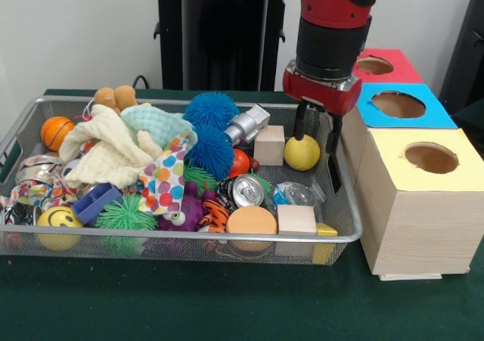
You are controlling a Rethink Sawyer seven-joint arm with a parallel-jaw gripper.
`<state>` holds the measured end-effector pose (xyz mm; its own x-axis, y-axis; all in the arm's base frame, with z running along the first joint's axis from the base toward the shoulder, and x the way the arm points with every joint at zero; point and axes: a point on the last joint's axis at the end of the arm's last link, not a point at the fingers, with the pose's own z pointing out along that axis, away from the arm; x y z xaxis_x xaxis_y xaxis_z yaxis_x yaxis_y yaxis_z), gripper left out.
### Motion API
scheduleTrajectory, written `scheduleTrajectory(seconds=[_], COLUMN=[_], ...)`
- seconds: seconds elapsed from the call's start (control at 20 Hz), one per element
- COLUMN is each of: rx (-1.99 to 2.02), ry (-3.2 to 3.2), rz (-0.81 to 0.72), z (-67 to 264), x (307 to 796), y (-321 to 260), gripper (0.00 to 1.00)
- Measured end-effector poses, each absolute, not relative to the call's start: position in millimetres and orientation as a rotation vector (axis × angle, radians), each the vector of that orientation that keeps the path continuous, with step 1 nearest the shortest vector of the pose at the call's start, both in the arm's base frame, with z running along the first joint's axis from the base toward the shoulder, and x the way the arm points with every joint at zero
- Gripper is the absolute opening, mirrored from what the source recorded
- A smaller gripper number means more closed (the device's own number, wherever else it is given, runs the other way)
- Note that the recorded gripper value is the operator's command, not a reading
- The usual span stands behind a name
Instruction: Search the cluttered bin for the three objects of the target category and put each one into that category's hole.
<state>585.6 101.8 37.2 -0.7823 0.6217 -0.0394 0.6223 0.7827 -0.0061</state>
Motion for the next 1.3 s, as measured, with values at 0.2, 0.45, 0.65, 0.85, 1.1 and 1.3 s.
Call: scheduleTrajectory(seconds=[0.2, 0.45, 0.65, 0.85, 1.1, 1.3], rx=[1.049, 1.086, 1.090, 1.116, 1.177, 1.243], ry=[2.920, 2.905, 2.878, 2.853, 2.815, 2.783], rz=[-0.062, -0.133, -0.175, -0.188, -0.200, -0.217], z=[42.5, 49.4, 55.5, 51.8, 33.0, 13.7], x=[570.1, 552.4, 549.6, 553.1, 564.9, 573.1], y=[92.3, 81.5, 91.9, 108.2, 123.2, 122.8], gripper=[1.00, 1.00, 1.00, 1.00, 1.00, 1.00])
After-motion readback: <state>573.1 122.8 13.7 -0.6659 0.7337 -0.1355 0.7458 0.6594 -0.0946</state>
